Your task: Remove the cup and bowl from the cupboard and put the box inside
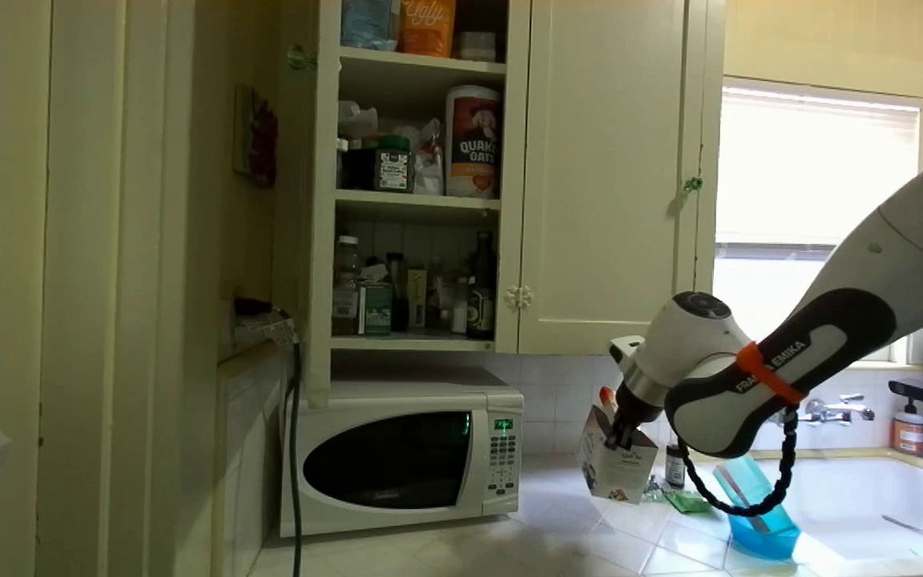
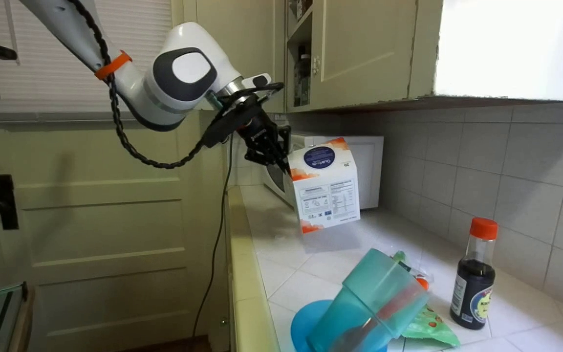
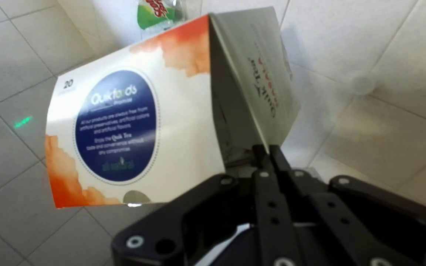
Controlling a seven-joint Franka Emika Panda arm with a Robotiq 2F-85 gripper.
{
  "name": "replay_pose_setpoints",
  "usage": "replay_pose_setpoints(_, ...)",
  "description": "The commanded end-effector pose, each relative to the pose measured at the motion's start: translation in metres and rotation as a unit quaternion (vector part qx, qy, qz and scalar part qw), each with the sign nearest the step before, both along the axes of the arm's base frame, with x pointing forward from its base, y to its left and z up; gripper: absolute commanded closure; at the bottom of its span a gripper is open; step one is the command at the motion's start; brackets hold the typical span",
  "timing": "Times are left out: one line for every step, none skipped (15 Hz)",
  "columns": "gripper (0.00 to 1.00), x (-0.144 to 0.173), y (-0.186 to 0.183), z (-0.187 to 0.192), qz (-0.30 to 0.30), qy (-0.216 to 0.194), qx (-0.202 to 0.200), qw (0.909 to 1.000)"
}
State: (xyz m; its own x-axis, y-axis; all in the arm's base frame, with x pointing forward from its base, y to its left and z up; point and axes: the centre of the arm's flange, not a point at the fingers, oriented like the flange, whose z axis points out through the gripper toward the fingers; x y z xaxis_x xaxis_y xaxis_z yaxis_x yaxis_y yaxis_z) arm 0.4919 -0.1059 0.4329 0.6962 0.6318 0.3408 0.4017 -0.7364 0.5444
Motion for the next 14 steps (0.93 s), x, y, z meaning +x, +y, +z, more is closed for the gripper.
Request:
replay_pose_setpoints(0.99,-0.052,0.024,0.05,0.082,-0.016,0.045,0.9954)
replay_pose_setpoints(0.99,-0.061,0.036,0.058,0.105,-0.011,0.053,0.993)
replay_pose_setpoints(0.99,-0.068,0.048,0.067,0.132,-0.005,0.058,0.9895)
replay_pose_setpoints(0.99,-0.074,0.057,0.078,0.153,0.006,0.06,0.9864)
replay_pose_setpoints(0.99,-0.081,0.065,0.092,0.17,0.021,0.056,0.9836)
replay_pose_setpoints(0.99,-0.088,0.069,0.11,0.177,0.034,0.041,0.9827)
replay_pose_setpoints(0.99,-0.094,0.07,0.127,0.184,0.047,0.027,0.9814)
replay_pose_setpoints(0.99,-0.097,0.07,0.146,0.187,0.06,-0.001,0.9806)
replay_pose_setpoints(0.99,-0.099,0.071,0.164,0.19,0.068,-0.026,0.9791)
replay_pose_setpoints(0.99,-0.101,0.072,0.182,0.189,0.071,-0.047,0.9782)
replay_pose_setpoints(0.99,-0.1,0.074,0.204,0.194,0.074,-0.06,0.9763)
replay_pose_setpoints(0.99,-0.098,0.076,0.22,0.198,0.073,-0.068,0.975)
replay_pose_setpoints(0.99,-0.093,0.08,0.237,0.201,0.07,-0.077,0.9741)
replay_pose_setpoints(0.99,-0.089,0.084,0.253,0.21,0.064,-0.083,0.9721)
